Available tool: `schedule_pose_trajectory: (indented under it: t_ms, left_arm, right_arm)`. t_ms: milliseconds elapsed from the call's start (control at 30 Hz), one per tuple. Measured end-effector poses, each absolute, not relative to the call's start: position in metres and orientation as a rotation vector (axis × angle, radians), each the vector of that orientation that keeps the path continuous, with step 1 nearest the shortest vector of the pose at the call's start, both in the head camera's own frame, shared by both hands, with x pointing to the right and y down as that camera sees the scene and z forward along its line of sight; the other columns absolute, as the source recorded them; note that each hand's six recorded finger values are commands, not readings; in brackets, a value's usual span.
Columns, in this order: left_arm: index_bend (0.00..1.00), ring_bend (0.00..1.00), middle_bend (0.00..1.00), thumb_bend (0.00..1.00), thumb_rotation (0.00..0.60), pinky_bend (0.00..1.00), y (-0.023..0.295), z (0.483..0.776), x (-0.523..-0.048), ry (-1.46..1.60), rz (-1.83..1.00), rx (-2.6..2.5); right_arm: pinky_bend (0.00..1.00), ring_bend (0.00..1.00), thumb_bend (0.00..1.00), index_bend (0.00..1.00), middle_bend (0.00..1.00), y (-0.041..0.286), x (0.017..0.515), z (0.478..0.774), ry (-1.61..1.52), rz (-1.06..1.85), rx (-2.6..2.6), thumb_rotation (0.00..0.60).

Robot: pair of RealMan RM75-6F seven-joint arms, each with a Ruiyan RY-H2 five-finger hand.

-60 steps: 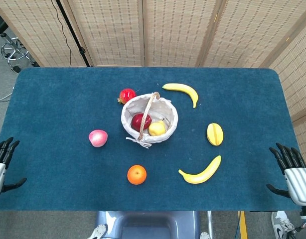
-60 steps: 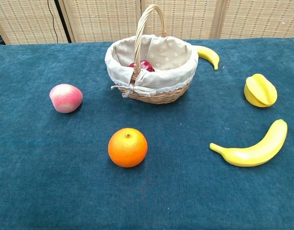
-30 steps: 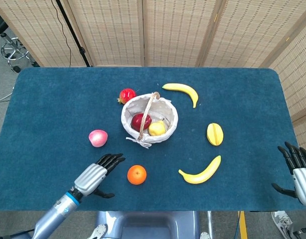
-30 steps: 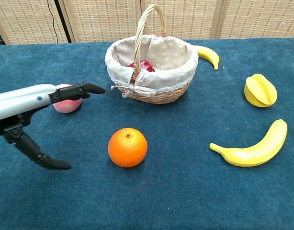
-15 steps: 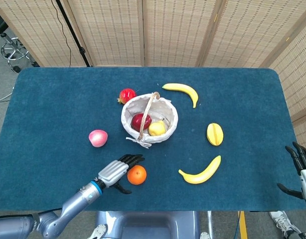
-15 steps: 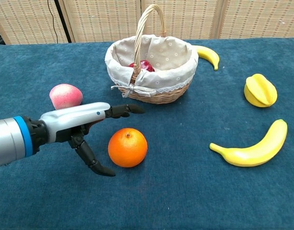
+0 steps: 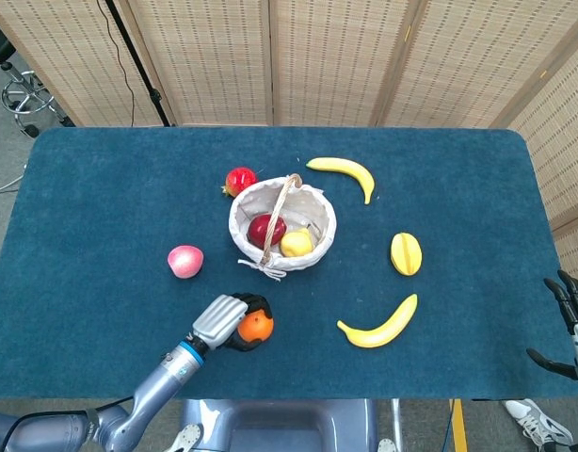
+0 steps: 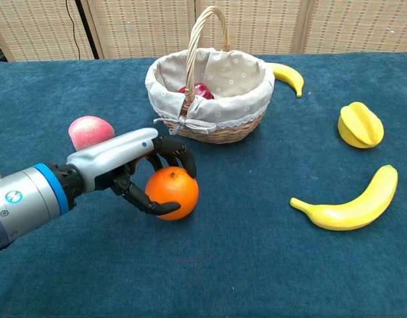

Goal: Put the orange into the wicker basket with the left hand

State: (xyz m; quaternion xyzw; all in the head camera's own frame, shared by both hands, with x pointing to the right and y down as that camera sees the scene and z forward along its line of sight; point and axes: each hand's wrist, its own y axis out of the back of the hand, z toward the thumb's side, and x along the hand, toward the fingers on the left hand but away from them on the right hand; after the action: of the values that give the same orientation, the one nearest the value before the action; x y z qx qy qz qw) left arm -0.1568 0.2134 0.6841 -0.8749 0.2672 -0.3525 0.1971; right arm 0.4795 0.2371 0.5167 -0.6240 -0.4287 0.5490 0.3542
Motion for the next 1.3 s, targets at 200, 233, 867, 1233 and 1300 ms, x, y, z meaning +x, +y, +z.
schedule_pose_trajectory:
  t_ms: [200, 233, 867, 1233, 1300]
  left_arm:
    - [0.6, 0.47, 0.52, 0.51, 0.6, 0.49, 0.204, 0.674, -0.169, 0.799, -0.979, -2.398]
    - [0.6, 0.47, 0.52, 0.51, 0.6, 0.49, 0.2, 0.669, -0.175, 0.809, -0.978, -2.368]
    - [0.6, 0.47, 0.52, 0.51, 0.6, 0.49, 0.111, 0.59, -0.31, 1.257, -1.082, -2.011]
    - [0.6, 0.47, 0.52, 0.51, 0.6, 0.49, 0.059, 0.618, -0.283, 1.44, -1.104, -2.234]
    - [0.6, 0.47, 0.52, 0.51, 0.6, 0.49, 0.051, 0.62, -0.272, 1.447, -1.091, -2.267]
  right_arm:
    - [0.0, 0.0, 0.0, 0.0, 0.0, 0.237, 0.48, 0.516, -1.111, 1.419, -1.615, 0.6]
    - [0.0, 0.0, 0.0, 0.0, 0.0, 0.238, 0.48, 0.516, -1.111, 1.422, -1.617, 0.6]
    - [0.0, 0.0, 0.0, 0.0, 0.0, 0.241, 0.475, 0.527, -1.086, 1.437, -1.643, 0.6]
    - [0.0, 0.0, 0.0, 0.0, 0.0, 0.244, 0.478, 0.529, -1.082, 1.455, -1.645, 0.6]
    - [0.0, 0.0, 0.0, 0.0, 0.0, 0.245, 0.478, 0.53, -1.081, 1.457, -1.646, 0.6]
